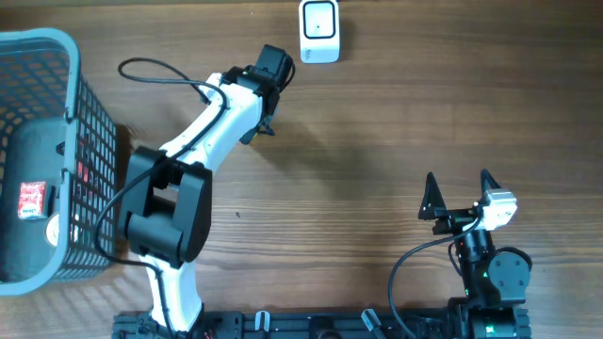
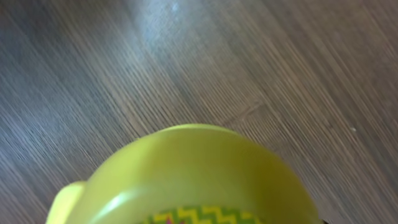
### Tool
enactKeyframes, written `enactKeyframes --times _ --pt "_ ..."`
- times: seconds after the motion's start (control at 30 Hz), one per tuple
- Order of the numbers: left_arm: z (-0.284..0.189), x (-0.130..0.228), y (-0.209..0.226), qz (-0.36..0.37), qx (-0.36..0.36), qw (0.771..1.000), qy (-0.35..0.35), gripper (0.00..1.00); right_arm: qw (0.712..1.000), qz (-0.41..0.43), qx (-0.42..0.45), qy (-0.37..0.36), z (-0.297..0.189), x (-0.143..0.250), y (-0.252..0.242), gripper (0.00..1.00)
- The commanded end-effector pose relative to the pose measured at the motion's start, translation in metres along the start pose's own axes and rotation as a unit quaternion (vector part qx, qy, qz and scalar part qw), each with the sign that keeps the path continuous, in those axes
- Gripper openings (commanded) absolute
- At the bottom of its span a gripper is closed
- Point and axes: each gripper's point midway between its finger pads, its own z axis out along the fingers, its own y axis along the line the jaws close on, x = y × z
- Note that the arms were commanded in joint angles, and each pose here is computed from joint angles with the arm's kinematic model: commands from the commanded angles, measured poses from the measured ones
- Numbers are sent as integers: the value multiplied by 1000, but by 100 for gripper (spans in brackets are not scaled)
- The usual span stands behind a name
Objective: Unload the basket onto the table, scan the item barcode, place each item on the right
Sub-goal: 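Set the Mentos bottle down on the table below the scanner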
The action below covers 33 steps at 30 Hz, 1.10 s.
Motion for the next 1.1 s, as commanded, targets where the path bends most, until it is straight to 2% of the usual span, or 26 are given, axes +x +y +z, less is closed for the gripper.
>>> enactKeyframes --times 0.0,0.33,0.63,0.87,0.97,1.03,1.07 --pt "-3 8 -10 -55 11 998 -5 50 1000 8 3 -2 0 -1 -1 100" --pt "-12 26 -21 -4 20 996 -85 54 1000 8 3 -2 0 -1 -1 100" --pt "13 39 -12 18 -12 996 -88 56 1000 8 3 -2 0 -1 -1 100" --pt "13 40 -12 19 -13 996 -88 62 1000 8 3 -2 0 -1 -1 100" --pt "13 40 -10 22 -18 996 -88 72 1000 8 3 -2 0 -1 -1 100" --pt "13 40 -8 24 -22 996 -88 93 1000 8 3 -2 0 -1 -1 100" --pt "13 39 -7 26 -25 995 -89 100 1000 8 3 -2 0 -1 -1 100"
